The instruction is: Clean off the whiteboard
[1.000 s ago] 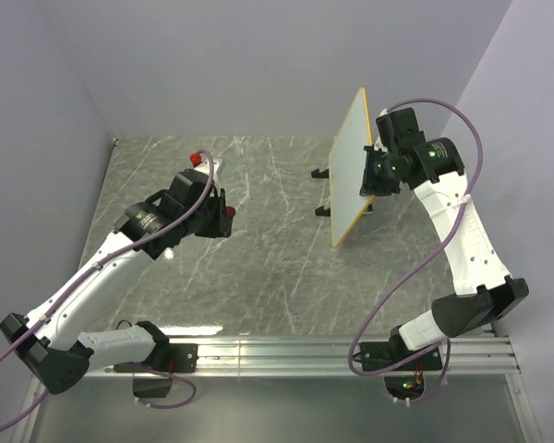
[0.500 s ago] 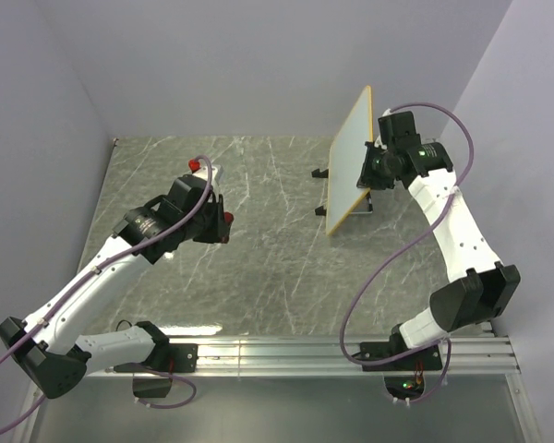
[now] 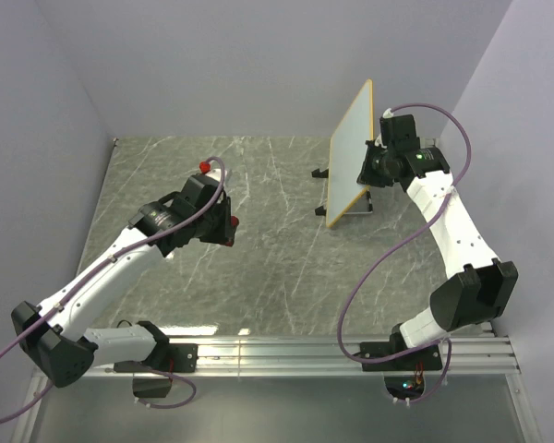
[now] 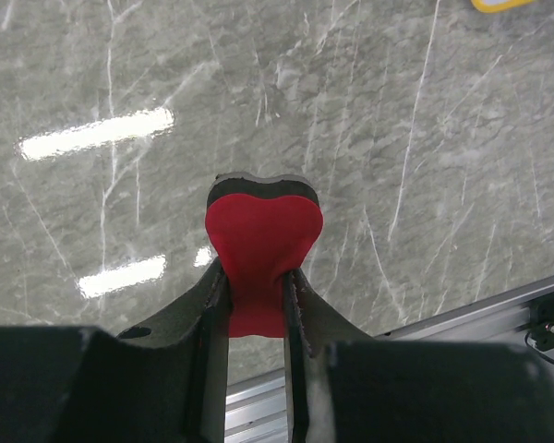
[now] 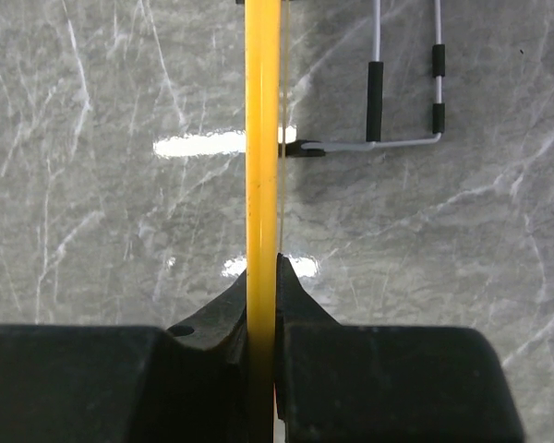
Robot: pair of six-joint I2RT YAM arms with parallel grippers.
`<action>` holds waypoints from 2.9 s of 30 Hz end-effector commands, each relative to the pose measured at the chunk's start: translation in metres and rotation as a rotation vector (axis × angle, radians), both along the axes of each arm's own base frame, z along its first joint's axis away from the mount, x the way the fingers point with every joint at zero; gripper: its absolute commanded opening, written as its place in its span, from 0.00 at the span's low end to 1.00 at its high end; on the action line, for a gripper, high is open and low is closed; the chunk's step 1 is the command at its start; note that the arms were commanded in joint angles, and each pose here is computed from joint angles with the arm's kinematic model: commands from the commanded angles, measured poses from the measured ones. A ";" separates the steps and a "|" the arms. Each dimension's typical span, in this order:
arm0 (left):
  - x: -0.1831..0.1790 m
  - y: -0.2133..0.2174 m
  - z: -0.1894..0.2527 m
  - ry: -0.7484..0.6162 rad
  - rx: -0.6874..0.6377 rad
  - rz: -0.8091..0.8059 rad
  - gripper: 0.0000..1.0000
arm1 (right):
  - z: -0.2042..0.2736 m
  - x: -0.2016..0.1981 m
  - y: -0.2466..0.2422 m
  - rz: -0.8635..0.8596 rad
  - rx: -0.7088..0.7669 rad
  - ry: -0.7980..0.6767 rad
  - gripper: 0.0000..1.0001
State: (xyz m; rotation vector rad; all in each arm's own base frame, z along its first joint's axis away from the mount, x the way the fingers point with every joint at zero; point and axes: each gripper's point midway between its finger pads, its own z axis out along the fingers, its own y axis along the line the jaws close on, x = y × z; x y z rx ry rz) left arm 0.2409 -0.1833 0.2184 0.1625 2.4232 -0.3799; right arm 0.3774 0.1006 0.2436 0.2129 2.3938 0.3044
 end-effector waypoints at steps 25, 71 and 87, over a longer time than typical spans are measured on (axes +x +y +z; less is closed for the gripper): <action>0.045 -0.033 0.001 -0.004 0.005 -0.030 0.00 | -0.009 -0.013 0.004 0.014 0.040 0.026 0.10; 0.175 -0.035 -0.091 0.104 0.183 0.172 0.98 | 0.024 -0.087 -0.051 -0.171 0.002 -0.094 0.93; 0.116 -0.006 0.026 -0.045 -0.064 0.258 0.99 | 0.131 -0.127 -0.028 -0.060 0.195 -0.407 0.94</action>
